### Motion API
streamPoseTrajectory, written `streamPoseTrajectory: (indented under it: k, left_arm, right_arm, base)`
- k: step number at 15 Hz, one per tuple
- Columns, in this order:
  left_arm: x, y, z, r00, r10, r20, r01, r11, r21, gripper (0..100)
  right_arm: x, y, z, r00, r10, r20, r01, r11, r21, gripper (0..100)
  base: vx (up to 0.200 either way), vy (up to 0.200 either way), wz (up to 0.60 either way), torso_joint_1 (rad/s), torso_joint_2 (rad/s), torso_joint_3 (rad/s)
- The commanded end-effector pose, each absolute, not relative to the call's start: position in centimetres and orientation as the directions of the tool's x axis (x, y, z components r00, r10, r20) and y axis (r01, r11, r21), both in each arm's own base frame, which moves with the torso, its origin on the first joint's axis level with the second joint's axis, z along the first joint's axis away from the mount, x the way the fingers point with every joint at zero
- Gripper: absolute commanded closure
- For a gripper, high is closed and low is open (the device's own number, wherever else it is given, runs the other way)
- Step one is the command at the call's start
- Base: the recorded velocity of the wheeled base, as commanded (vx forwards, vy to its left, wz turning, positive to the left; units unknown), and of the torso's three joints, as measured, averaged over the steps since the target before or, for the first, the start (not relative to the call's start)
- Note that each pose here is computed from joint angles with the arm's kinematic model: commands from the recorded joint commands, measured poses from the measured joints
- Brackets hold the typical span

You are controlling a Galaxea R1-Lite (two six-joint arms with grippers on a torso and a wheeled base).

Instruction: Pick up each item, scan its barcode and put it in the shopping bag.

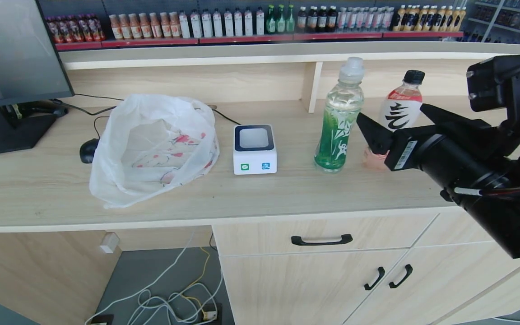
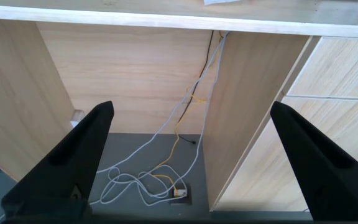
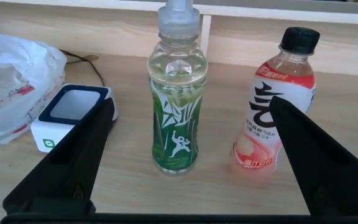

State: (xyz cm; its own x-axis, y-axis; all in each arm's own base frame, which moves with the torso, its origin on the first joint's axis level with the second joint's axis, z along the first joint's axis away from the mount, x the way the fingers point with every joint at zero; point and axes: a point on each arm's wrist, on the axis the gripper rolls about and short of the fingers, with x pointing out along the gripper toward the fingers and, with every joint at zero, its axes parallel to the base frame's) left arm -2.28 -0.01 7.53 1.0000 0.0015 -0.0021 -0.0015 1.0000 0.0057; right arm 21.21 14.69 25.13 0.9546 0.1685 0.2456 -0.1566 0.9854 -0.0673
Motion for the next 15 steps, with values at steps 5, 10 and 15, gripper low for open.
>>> streamPoseTrajectory:
  k: [5,10,15]
  left_arm:
    - [-2.3,0.0,7.5,1.000,0.002,-0.002,-0.002,1.000,0.006,0]
    - [-2.3,0.0,7.5,1.000,0.002,-0.002,-0.002,1.000,0.006,0]
    - [-2.3,0.0,7.5,1.000,0.002,-0.002,-0.002,1.000,0.006,0]
  right_arm:
    - [23.4,16.3,22.2,0.968,0.172,0.183,-0.156,0.983,-0.096,0]
    - [24.4,17.2,21.3,0.963,0.196,0.185,-0.182,0.979,-0.087,0]
    - [26.1,17.7,21.2,0.956,0.219,0.196,-0.207,0.975,-0.077,0]
  base:
    - [0.000,0.000,0.00,0.000,0.00,0.000]
    - [0.000,0.000,0.00,0.000,0.00,0.000]
    - [0.000,0.000,0.00,0.000,0.00,0.000]
